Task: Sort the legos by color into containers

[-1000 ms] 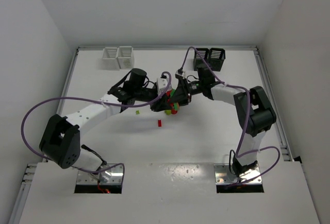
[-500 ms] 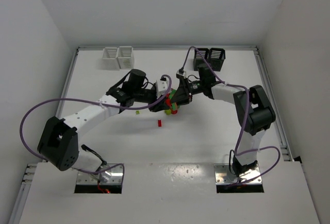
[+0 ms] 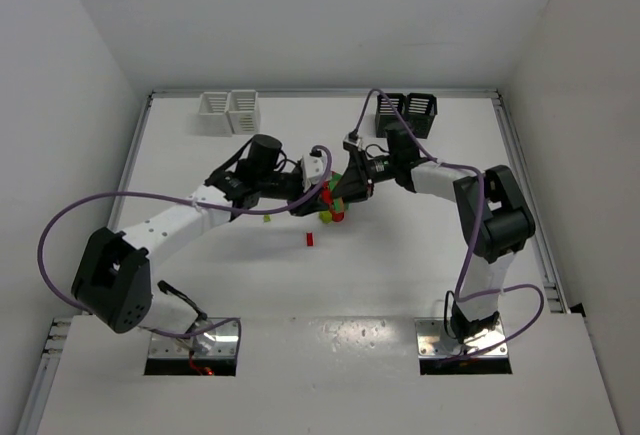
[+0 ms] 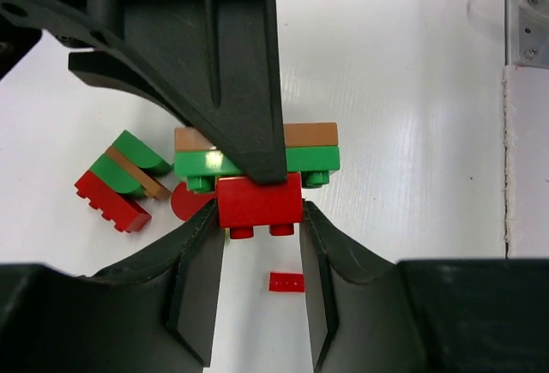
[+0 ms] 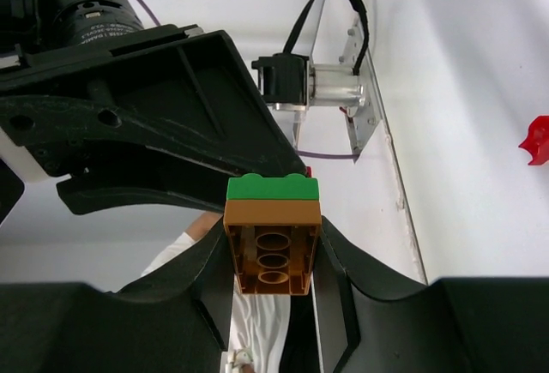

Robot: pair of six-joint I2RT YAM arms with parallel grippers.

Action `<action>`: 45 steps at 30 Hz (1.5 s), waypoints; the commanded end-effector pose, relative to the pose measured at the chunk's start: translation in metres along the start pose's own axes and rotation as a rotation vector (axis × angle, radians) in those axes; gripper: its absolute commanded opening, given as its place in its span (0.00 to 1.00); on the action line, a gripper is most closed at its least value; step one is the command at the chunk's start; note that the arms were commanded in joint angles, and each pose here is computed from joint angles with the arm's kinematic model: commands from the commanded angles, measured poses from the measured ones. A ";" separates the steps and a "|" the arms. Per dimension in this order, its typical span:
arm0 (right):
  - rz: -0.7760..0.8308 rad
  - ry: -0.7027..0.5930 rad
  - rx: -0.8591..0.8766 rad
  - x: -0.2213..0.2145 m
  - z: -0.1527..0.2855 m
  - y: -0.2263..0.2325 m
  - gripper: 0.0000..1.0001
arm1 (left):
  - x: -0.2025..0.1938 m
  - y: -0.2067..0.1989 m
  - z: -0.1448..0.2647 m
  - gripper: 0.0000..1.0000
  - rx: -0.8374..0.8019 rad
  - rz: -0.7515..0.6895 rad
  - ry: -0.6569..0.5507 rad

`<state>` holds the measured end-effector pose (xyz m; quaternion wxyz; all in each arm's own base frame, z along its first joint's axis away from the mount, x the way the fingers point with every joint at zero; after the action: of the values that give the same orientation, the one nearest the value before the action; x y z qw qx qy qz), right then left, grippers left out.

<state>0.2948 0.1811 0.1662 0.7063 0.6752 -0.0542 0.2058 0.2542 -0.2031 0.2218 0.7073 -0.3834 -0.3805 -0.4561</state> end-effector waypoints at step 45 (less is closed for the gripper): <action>0.274 -0.193 -0.402 0.002 0.061 0.024 0.00 | 0.001 0.339 0.176 0.15 1.077 0.588 -0.183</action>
<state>0.2970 0.1231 0.1764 0.7987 0.5286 -0.2143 0.1916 0.5313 0.0507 0.2223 0.8705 -0.1074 -0.4779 0.0478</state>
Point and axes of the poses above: each gripper's point midway between its finger pads, its own z axis back along the fingers, its own y axis along the line the jaws close on, x = y × z, the point moved 10 cm from there along z, back along the fingers, and after that the axes turned 15 degrees about z, right-handed, at the moved point
